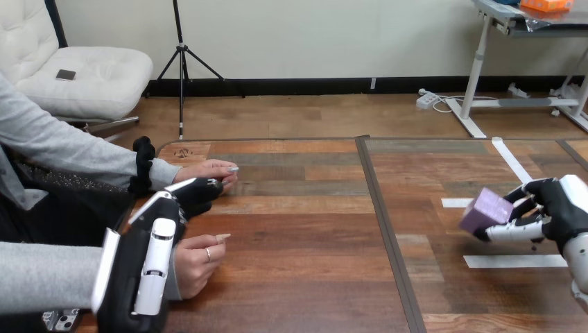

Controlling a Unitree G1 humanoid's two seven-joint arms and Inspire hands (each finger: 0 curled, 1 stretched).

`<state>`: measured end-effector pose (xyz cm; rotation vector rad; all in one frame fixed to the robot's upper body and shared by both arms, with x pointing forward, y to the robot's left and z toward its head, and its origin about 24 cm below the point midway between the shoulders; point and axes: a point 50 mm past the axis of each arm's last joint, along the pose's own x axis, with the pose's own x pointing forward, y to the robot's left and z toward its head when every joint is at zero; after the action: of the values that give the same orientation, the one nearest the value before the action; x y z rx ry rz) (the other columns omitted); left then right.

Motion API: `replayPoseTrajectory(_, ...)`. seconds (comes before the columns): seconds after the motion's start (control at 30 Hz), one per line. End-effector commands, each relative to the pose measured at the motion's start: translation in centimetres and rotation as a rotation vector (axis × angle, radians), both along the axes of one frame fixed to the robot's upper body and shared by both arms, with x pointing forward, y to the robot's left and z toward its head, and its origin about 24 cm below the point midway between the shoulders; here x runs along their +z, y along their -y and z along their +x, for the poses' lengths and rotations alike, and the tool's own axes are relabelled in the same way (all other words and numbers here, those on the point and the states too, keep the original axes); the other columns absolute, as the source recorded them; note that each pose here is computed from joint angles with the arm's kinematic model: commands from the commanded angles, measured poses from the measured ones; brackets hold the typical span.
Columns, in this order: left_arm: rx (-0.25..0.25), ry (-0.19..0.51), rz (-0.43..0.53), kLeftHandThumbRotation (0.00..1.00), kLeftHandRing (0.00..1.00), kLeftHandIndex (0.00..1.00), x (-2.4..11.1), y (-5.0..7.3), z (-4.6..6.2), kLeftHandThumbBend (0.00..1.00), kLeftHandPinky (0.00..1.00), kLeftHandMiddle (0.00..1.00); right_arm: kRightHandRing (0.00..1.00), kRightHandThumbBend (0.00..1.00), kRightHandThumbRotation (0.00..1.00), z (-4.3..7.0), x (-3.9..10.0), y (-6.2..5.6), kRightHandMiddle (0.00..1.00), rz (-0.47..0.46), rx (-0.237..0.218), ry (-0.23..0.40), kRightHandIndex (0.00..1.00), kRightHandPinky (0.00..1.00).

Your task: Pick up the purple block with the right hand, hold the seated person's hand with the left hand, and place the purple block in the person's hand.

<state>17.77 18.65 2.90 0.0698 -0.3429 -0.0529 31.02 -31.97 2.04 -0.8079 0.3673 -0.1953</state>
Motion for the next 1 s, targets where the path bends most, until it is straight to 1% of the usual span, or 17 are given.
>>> replayPoseTrajectory(0.0,-0.012,0.095,0.195,0.90,0.74,0.68,2.0,-1.8,1.6,0.31,0.65,0.73,0.41,0.82,0.00,1.9,2.4,-1.1,0.46,0.060,0.030,0.134,0.46,0.34)
replayPoseTrajectory(0.07,-0.021,0.078,0.264,0.86,0.77,0.72,2.3,-2.2,1.6,0.40,0.66,0.77,0.41,0.82,0.00,1.8,2.5,-1.2,0.46,0.056,0.046,0.148,0.46,0.34)
replayPoseTrajectory(0.1,-0.024,0.069,0.333,0.84,0.78,0.73,2.7,-2.6,1.6,0.43,0.66,0.78,0.41,0.82,0.00,1.8,2.5,-1.2,0.46,0.055,0.051,0.152,0.46,0.35)
replayPoseTrajectory(0.13,-0.024,0.065,0.376,0.79,0.80,0.76,3.0,-2.9,1.6,0.58,0.67,0.81,0.41,0.82,0.00,1.8,2.5,-1.2,0.45,0.055,0.053,0.154,0.46,0.34)
replayPoseTrajectory(0.2,-0.019,0.057,0.446,0.75,0.82,0.78,3.6,-3.3,1.5,0.67,0.68,0.83,0.41,0.82,0.00,1.8,2.6,-1.3,0.45,0.051,0.059,0.159,0.46,0.34)
replayPoseTrajectory(0.27,-0.011,0.050,0.481,0.70,0.83,0.80,4.0,-3.6,1.4,0.77,0.69,0.85,0.40,0.83,0.00,1.8,2.6,-1.3,0.45,0.046,0.065,0.162,0.46,0.34)
replayPoseTrajectory(0.33,0.000,0.039,0.528,0.65,0.84,0.81,4.6,-3.9,1.4,0.85,0.69,0.86,0.40,0.84,0.00,1.8,2.7,-1.3,0.45,0.053,0.072,0.166,0.46,0.34)
replayPoseTrajectory(0.4,0.008,0.036,0.564,0.61,0.85,0.82,5.2,-4.1,1.3,0.91,0.69,0.87,0.39,0.84,0.00,1.8,2.7,-1.4,0.44,0.060,0.082,0.176,0.46,0.33)
replayPoseTrajectory(0.43,0.010,0.037,0.579,0.56,0.85,0.83,5.5,-4.2,1.3,0.94,0.69,0.88,0.39,0.84,0.00,1.8,2.8,-1.4,0.44,0.063,0.088,0.183,0.46,0.33)
replayPoseTrajectory(0.47,0.013,0.037,0.588,0.55,0.86,0.84,5.6,-4.3,1.3,0.95,0.69,0.88,0.39,0.85,0.00,1.8,2.8,-1.5,0.44,0.065,0.092,0.187,0.46,0.33)
replayPoseTrajectory(0.5,0.022,0.048,0.621,0.53,0.86,0.84,6.0,-4.4,1.4,0.96,0.69,0.89,0.39,0.85,0.00,1.8,2.9,-1.5,0.44,0.069,0.098,0.194,0.46,0.33)
replayPoseTrajectory(0.57,0.034,0.059,0.657,0.50,0.85,0.84,6.3,-4.6,1.4,0.98,0.67,0.88,0.38,0.85,0.00,1.8,2.9,-1.6,0.43,0.074,0.104,0.200,0.46,0.32)
replayPoseTrajectory(0.6,0.041,0.056,0.689,0.49,0.84,0.84,6.6,-4.8,1.4,0.98,0.66,0.87,0.38,0.85,0.00,1.8,3.0,-1.6,0.43,0.073,0.110,0.207,0.46,0.32)
replayPoseTrajectory(0.67,0.048,0.048,0.721,0.47,0.83,0.84,6.9,-4.9,1.4,0.99,0.65,0.87,0.37,0.86,0.00,1.8,3.1,-1.7,0.43,0.072,0.117,0.214,0.46,0.32)
replayPoseTrajectory(0.8,0.046,0.044,0.775,0.41,0.82,0.83,7.5,-5.4,1.6,1.00,0.64,0.86,0.38,0.86,0.00,1.9,3.2,-1.8,0.43,0.088,0.121,0.223,0.46,0.33)
replayPoseTrajectory(0.97,0.045,0.043,0.821,0.38,0.82,0.83,7.7,-5.7,1.9,1.00,0.64,0.85,0.39,0.85,0.00,2.0,3.3,-1.9,0.43,0.094,0.122,0.225,0.46,0.34)
